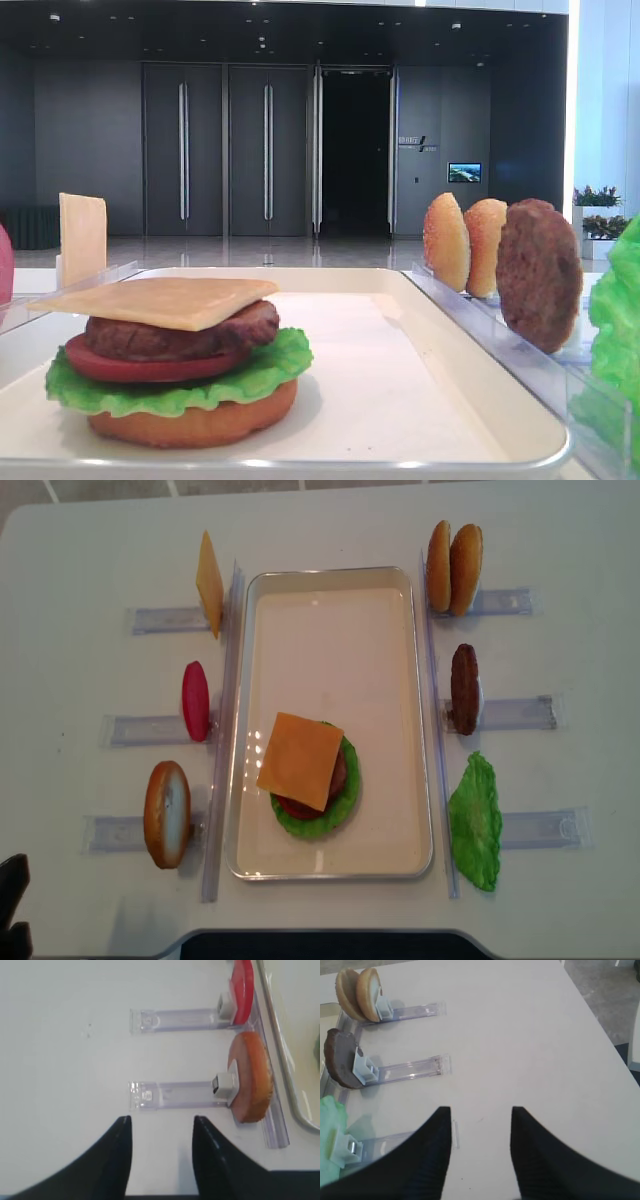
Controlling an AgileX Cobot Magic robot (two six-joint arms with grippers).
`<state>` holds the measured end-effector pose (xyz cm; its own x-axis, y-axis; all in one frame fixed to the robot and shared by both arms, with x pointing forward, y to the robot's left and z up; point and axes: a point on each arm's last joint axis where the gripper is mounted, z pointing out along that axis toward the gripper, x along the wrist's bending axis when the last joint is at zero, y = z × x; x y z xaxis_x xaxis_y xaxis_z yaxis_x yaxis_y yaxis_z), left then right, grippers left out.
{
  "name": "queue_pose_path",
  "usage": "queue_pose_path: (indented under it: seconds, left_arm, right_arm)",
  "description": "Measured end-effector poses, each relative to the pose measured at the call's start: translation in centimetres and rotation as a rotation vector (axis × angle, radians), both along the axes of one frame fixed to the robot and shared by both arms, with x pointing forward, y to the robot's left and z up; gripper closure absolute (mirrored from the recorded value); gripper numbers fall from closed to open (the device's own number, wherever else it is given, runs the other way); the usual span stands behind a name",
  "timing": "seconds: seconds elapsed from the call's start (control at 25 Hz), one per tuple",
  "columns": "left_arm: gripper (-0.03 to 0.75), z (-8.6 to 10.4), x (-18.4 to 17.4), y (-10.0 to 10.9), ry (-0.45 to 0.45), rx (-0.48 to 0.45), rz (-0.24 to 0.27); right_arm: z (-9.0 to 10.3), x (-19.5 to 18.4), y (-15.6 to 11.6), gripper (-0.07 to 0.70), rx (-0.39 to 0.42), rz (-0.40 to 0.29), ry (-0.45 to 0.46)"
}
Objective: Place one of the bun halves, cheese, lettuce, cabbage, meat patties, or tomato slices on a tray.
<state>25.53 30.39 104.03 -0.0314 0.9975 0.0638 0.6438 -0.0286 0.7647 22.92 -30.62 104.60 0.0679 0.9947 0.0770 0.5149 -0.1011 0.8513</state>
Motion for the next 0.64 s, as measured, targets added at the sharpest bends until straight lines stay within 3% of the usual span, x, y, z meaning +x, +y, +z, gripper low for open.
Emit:
queue_pose_path:
  seconds: [0.28,0.64]
  left_arm:
    - [0.410,0.1,-2.2,-0.1,-0.156,0.011,0.001]
    - [0.447,0.1,-2.3,-0.1,-0.161,0.012,0.001]
  right_arm:
    - [0.0,0.0,0.0,0.328,0.000,0.000,0.000]
    - [0.0,0.0,0.0,0.328,0.003,0.002,0.000]
